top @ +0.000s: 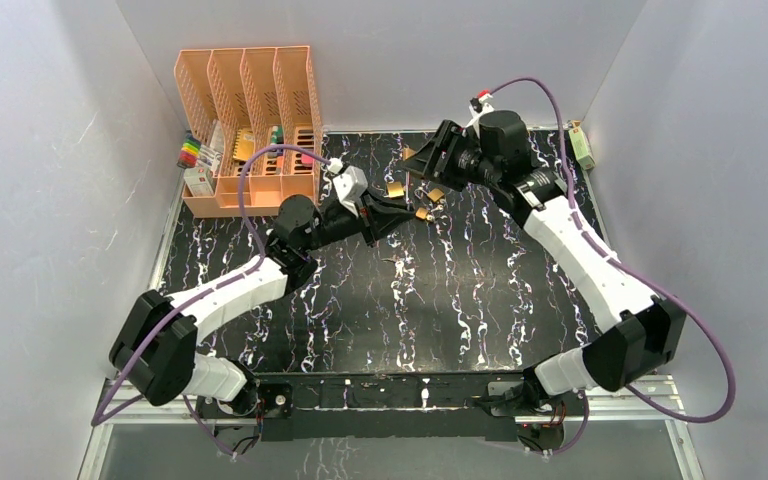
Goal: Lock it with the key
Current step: Pick up the lock from the center of the board.
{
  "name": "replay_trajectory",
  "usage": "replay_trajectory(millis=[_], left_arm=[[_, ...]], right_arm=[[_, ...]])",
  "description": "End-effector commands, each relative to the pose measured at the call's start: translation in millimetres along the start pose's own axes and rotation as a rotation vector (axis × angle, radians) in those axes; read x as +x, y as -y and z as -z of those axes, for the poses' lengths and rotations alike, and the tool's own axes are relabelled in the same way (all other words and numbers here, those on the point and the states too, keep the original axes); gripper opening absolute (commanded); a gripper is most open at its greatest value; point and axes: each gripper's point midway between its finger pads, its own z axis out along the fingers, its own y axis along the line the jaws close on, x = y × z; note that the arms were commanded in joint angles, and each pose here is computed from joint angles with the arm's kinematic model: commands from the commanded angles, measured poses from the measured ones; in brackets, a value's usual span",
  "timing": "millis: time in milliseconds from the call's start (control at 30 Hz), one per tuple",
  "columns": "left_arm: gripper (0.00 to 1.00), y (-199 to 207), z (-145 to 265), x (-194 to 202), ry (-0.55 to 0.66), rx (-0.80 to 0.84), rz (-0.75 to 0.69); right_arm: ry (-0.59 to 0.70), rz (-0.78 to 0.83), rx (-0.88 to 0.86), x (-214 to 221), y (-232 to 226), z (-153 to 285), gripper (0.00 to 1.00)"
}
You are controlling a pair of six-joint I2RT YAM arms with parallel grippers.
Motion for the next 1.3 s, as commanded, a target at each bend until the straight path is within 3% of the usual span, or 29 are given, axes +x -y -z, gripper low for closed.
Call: replay_trajectory(millis=[0,100,233,300,533,800,1033,1267], left_arm=[[0.00,26,8,-68,0.131,0.116,-0.021],[0.00,30,18,-88,0.154,0.147,-0.008],[0.00,33,33,-107,0.157,0.196,-0.002],[0.00,36,40,-116,0.151,0.223,-0.008],[0.00,39,62,-144,0.110,0.293,0.017],[0.00,42,69,-154,0.074,0.330,0.039],[0.00,33,67,-168,0.141,0.255,0.035],[0.00,7,61,-143,0.115,0.160,0.062]], right_arm=[[0.207,0.120,-0.252,-39,-62,39,0.09],[0.212,0.183,-0.287,-38,-65,42,0.28],[0.253,0.309,-0.330,-41,-67,52,0.78],[0.300,0.364,-0.313,-48,-61,60,0.97],[0.472,0.548,-0.334,-72,-56,97,0.99],[0.441,0.795,-0.611,-19,-65,114,0.99],[0.424,0.720,-0.828,15,-73,130,0.99],[0.381,0.622,-0.771,33,-49,121,0.99]])
